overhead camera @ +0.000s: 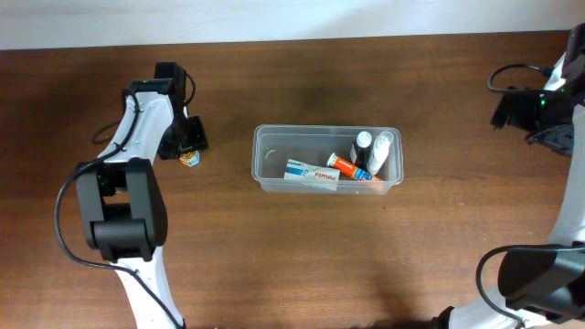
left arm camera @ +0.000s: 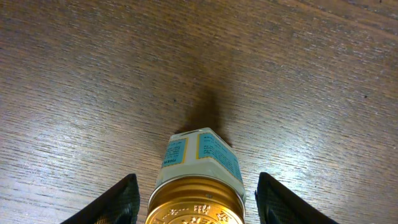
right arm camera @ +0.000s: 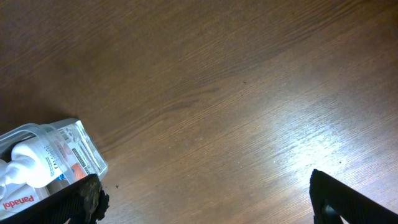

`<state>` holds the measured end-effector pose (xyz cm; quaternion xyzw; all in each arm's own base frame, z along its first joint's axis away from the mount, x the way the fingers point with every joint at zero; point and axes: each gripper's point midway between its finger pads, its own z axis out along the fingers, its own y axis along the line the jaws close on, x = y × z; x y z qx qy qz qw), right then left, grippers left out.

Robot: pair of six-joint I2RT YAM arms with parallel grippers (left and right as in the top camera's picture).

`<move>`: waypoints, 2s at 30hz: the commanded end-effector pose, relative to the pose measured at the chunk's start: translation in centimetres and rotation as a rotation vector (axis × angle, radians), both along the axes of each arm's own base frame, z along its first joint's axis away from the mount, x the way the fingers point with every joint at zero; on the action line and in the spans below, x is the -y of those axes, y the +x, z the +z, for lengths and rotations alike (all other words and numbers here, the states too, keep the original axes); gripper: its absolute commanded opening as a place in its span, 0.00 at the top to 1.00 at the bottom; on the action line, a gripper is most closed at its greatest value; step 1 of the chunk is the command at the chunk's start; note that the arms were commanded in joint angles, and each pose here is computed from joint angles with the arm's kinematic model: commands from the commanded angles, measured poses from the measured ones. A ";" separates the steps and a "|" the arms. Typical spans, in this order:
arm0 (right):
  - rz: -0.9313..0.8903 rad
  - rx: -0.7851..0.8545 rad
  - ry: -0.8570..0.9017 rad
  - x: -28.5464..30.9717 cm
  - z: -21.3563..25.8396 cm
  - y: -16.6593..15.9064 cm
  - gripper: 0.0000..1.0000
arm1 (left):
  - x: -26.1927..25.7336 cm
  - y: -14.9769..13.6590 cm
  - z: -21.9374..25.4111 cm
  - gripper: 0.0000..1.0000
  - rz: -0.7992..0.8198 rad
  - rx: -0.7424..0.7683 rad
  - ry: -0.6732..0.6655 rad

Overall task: Pack container
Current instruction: 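Lower the left gripper around the gold-lidded jar and close, then lift the gold-lidded jar with the left gripper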

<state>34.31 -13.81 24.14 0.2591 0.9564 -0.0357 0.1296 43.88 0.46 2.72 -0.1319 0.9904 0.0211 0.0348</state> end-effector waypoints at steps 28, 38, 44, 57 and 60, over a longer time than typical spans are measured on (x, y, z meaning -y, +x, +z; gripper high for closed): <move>-0.018 0.003 -0.011 0.5 0.2 -0.1 0.02 | 0.0 -0.5 -2.1 0.52 -0.017 -0.008 -0.009; -0.018 0.003 -0.011 0.4 0.2 -0.1 0.02 | 0.0 -0.5 -2.1 0.53 -0.017 -0.007 -0.009; -0.018 0.003 -0.011 0.5 0.2 -0.1 0.02 | 0.0 -0.5 -2.0 0.56 -0.017 -0.005 -0.010; -0.018 0.003 -0.011 0.5 0.2 -0.1 0.02 | 0.1 0.0 -0.6 0.59 -0.025 -0.001 -0.010; -0.018 0.003 -0.011 0.5 0.2 -0.1 0.02 | 0.5 0.7 1.3 0.59 -0.063 0.011 -0.032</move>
